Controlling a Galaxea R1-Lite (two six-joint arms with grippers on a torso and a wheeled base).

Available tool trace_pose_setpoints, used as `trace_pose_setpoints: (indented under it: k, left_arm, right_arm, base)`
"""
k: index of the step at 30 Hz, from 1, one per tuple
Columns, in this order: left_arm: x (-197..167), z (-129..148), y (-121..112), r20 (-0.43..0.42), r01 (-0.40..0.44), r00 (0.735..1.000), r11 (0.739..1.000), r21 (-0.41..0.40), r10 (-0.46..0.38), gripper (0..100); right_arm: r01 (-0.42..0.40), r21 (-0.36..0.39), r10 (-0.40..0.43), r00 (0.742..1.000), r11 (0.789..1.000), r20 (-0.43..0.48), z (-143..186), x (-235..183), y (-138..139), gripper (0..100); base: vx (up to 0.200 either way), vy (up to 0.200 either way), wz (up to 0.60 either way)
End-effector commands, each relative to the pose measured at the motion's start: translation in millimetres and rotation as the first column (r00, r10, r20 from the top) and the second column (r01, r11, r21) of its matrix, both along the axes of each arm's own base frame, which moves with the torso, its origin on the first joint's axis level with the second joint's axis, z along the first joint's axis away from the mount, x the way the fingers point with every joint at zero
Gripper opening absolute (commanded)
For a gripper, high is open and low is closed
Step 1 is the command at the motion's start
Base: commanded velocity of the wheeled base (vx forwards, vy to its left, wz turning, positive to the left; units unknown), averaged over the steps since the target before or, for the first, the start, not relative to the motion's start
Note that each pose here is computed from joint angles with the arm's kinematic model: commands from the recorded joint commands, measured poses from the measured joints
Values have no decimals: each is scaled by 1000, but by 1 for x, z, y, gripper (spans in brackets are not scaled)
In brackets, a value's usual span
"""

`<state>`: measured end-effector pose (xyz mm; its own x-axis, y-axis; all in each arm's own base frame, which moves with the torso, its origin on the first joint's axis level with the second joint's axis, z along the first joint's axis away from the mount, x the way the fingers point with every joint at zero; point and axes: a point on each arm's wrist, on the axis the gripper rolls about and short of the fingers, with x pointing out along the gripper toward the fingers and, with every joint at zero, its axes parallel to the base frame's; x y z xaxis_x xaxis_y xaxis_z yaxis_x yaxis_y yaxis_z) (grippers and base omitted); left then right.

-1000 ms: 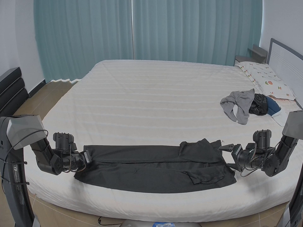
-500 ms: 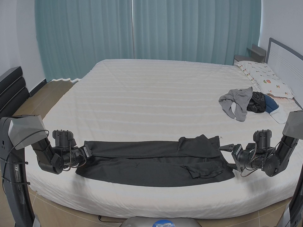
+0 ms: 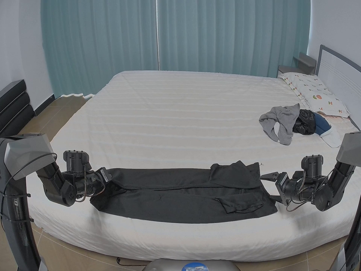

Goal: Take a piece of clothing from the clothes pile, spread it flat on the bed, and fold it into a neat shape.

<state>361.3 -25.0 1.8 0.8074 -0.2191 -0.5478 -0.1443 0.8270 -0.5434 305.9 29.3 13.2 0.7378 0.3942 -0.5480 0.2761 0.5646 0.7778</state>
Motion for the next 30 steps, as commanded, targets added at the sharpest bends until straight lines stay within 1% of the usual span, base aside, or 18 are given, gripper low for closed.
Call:
trace_pose_setpoints:
  k: [1,3,5,6,9,12,16,20,21,22,25,26,27,30]
  left_arm:
    - [1,15,-8,44,-6,999,1000,13,6,0]
    - [1,21,-11,59,-21,998,999,25,20,0]
    - [-1,30,-19,63,-15,998,999,32,13,0]
    - [-1,30,-19,63,-15,998,999,32,13,0]
    - [-5,49,-34,50,16,999,999,41,-18,0]
    - [-5,59,-46,45,26,999,998,56,-28,0]
    - [-4,70,-73,22,66,997,995,71,-68,0]
    - [-1,89,-102,9,79,997,997,9,-79,0]
    - [0,91,-105,7,81,997,997,3,-81,0]
    - [1,96,-116,-8,100,995,995,-4,-101,0]
    - [3,106,-134,-24,139,990,990,-4,-139,0]
    - [3,106,-134,-24,139,990,990,-4,-139,0]
    - [5,107,-146,-37,164,986,986,-1,-164,0]
    - [10,101,-162,-53,193,980,981,4,-193,0]
  right_arm:
    - [2,0,-2,1000,1000,-4,-1,0,0,100]
    - [2,1,-2,1000,1000,-2,-1,0,-1,100]
    - [3,0,-3,1000,1000,0,0,0,-1,100]
    - [3,0,-3,1000,1000,0,0,0,-1,100]
    - [0,1,0,1000,1000,-1,0,0,0,100]
    - [2,0,-2,1000,1000,1,1,0,-1,100]
    - [-2,0,2,1000,1000,-4,0,-2,0,100]
    - [-5,0,5,1000,1000,-2,0,-2,1,100]
    - [-5,0,5,1000,1000,-2,0,-2,1,100]
    - [-6,0,6,1000,1000,-2,0,-2,2,100]
    - [-9,0,9,1000,1000,-2,1,-2,3,100]
    - [-9,0,9,1000,1000,-2,1,-2,3,100]
    - [-10,-1,10,1000,1000,-1,1,-2,3,100]
    - [-12,-1,12,1000,1000,-3,0,-2,3,100]
  base:
    - [0,-200,0]
    - [0,-200,0]
    - [0,-200,0]
    - [0,-200,0]
    - [0,-200,0]
    - [0,-200,0]
    - [0,-200,0]
    - [0,-200,0]
    - [0,-200,0]
    - [0,-200,0]
    - [0,-200,0]
    - [0,-200,0]
    - [0,-200,0]
    - [0,-200,0]
